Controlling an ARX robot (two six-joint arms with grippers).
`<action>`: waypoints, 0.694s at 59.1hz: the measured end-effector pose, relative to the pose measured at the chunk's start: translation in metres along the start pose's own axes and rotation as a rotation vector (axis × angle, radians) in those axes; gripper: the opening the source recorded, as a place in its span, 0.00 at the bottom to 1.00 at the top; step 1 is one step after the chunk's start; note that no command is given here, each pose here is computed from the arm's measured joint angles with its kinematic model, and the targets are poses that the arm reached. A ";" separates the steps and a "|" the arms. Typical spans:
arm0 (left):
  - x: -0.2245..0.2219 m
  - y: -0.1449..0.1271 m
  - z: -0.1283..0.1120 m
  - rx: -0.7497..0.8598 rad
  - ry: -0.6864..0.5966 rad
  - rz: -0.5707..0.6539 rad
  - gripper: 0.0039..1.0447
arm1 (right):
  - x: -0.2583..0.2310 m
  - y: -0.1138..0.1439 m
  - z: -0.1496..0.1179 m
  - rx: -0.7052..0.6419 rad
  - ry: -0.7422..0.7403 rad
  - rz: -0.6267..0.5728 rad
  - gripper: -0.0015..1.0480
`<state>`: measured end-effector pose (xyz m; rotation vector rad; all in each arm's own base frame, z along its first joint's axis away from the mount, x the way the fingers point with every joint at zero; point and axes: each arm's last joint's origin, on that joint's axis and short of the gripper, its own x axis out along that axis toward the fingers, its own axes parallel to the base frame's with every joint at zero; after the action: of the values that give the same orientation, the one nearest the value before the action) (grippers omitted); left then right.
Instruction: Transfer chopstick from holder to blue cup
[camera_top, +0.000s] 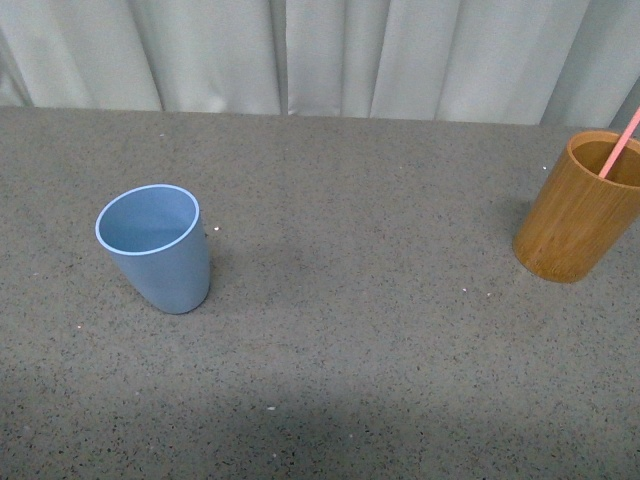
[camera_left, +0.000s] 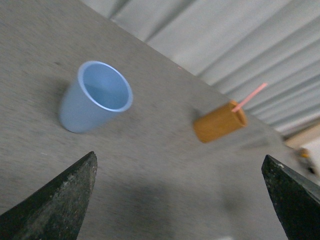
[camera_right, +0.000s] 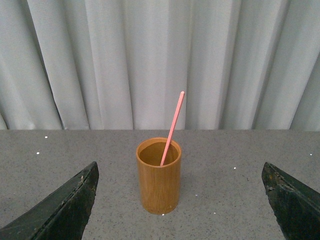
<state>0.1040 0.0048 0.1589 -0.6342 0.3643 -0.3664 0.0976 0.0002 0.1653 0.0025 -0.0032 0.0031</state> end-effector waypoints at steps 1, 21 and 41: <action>0.001 0.000 0.001 -0.023 0.002 -0.008 0.94 | 0.000 0.000 0.000 0.000 0.000 0.000 0.91; 0.063 -0.007 0.008 -0.129 0.109 0.310 0.94 | 0.000 0.000 0.000 0.000 0.000 0.000 0.91; 0.120 -0.005 0.004 -0.079 0.217 0.439 0.94 | 0.000 0.000 0.000 0.000 0.000 0.000 0.91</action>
<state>0.2098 -0.0497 0.1394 -0.5744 0.7134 0.0010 0.0976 0.0002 0.1653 0.0025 -0.0032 0.0031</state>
